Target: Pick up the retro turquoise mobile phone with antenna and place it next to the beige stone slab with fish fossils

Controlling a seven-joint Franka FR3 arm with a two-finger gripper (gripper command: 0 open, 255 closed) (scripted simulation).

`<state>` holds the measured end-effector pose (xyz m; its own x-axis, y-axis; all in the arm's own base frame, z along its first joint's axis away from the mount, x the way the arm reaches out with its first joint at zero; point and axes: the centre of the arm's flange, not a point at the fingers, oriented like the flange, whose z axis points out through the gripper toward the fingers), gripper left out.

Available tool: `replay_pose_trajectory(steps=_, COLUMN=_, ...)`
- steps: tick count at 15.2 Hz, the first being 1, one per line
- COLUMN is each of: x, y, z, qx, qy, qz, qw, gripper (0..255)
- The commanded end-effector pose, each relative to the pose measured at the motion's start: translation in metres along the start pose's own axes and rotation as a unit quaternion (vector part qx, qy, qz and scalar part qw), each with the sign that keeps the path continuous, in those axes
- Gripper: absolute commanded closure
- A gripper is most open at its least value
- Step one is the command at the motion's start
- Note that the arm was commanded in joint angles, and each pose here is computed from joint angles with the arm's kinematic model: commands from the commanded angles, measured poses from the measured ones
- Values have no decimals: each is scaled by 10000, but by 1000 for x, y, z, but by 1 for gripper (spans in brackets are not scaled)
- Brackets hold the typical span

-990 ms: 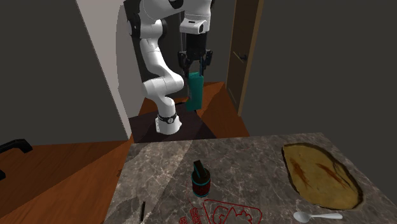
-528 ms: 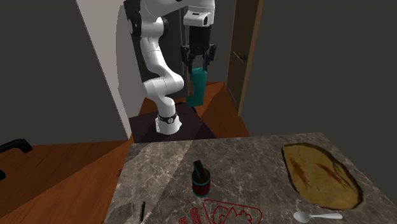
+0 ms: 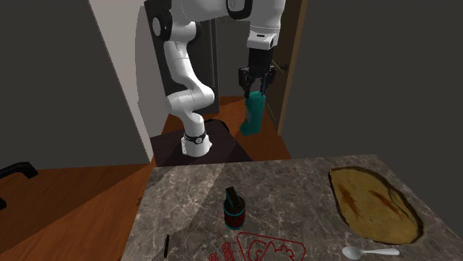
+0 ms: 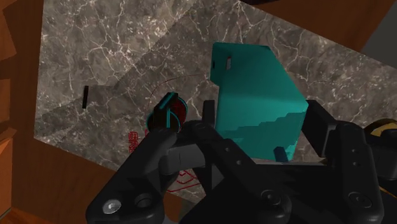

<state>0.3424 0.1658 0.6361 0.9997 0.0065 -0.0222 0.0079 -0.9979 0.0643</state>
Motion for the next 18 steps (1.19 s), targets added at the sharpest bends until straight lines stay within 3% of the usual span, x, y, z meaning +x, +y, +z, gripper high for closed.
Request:
replay_pose_trajectory(steps=1, x=16, y=-22, z=11, qx=7, qy=8, qz=3, qw=10000, gripper=255)
replay_pose_trajectory(steps=18, x=127, y=-194, z=102, qx=7, qy=8, qz=3, qw=10000, gripper=255)
